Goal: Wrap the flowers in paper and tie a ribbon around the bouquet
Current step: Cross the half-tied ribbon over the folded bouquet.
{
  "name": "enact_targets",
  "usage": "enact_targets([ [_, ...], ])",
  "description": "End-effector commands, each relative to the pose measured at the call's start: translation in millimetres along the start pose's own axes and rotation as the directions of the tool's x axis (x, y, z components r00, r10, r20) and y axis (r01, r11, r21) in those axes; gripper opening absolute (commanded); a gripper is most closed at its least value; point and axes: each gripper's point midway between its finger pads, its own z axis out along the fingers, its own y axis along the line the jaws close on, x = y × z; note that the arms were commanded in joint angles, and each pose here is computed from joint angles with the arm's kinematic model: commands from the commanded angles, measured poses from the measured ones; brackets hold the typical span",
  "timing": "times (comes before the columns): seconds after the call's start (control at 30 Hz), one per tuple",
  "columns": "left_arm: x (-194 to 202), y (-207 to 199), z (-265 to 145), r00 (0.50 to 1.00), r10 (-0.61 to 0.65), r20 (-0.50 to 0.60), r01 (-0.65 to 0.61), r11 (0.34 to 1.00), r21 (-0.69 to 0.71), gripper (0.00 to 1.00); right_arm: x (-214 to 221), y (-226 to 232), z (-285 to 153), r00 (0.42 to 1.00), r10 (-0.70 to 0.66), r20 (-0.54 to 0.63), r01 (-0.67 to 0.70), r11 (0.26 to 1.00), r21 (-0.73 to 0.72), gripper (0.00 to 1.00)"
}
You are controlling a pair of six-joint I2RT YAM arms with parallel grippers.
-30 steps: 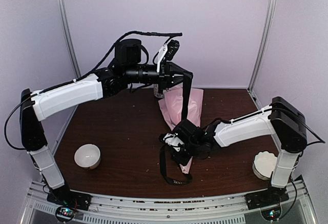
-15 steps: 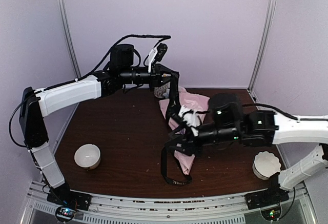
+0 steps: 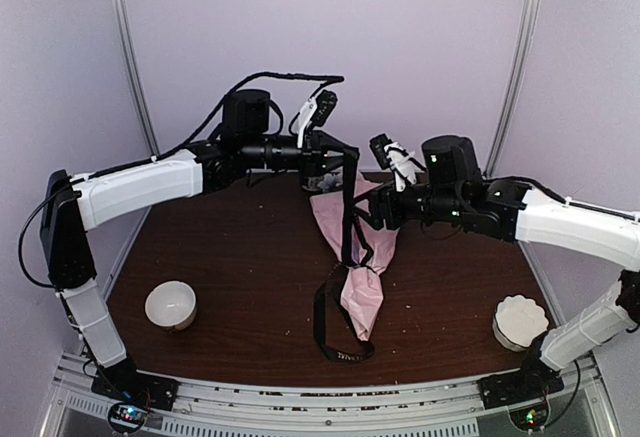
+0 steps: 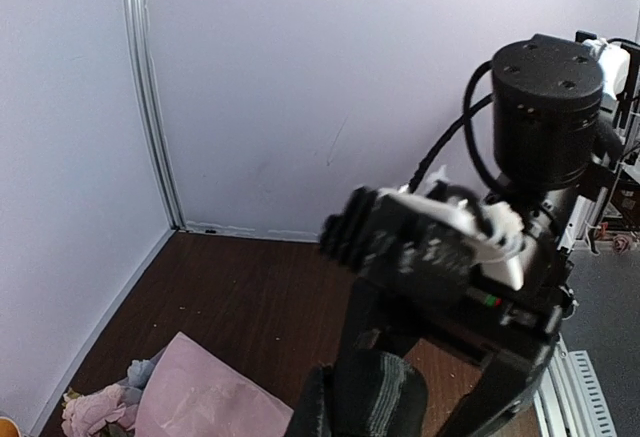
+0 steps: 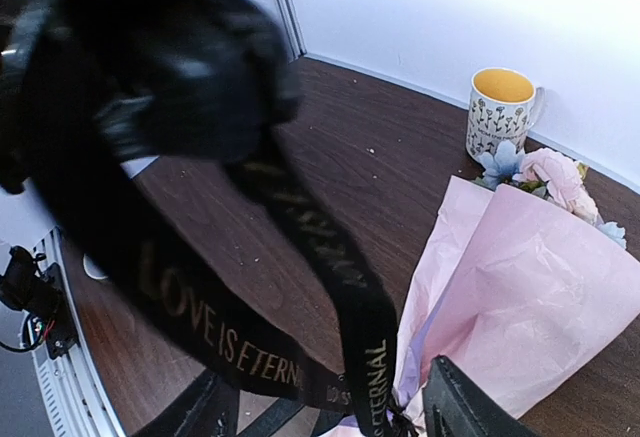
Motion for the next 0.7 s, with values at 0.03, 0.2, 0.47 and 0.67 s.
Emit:
enact_targets([
  [0.03, -22.6, -15.4, 4.1, 0.998, 0.060, 0.030, -0.061, 0.997, 0.044, 0.00, -23.7, 5.4, 12.0, 0.999, 0.021, 0.049, -0.017, 0.997, -0.078, 0.61],
  [0.2, -16.4, -19.7, 15.1, 0.999, 0.052, 0.000, -0.052, 0.996, 0.078, 0.00, -28.5, 5.5, 24.1, 0.997, 0.051, 0.065, -0.044, 0.993, -0.106, 0.37],
  [0.47, 32.5, -4.3, 10.2, 0.966, -0.049, -0.254, 0.039, 0.998, -0.045, 0.52, 4.2, -72.9, 12.8, 0.965, 0.254, 0.060, -0.258, 0.963, 0.079, 0.00],
  [0.67, 142.4, 4.0, -36.7, 0.782, -0.272, -0.561, 0.116, 0.948, -0.298, 0.68, 81.6, -120.6, 0.4, 0.879, 0.476, 0.024, -0.468, 0.853, 0.231, 0.02],
])
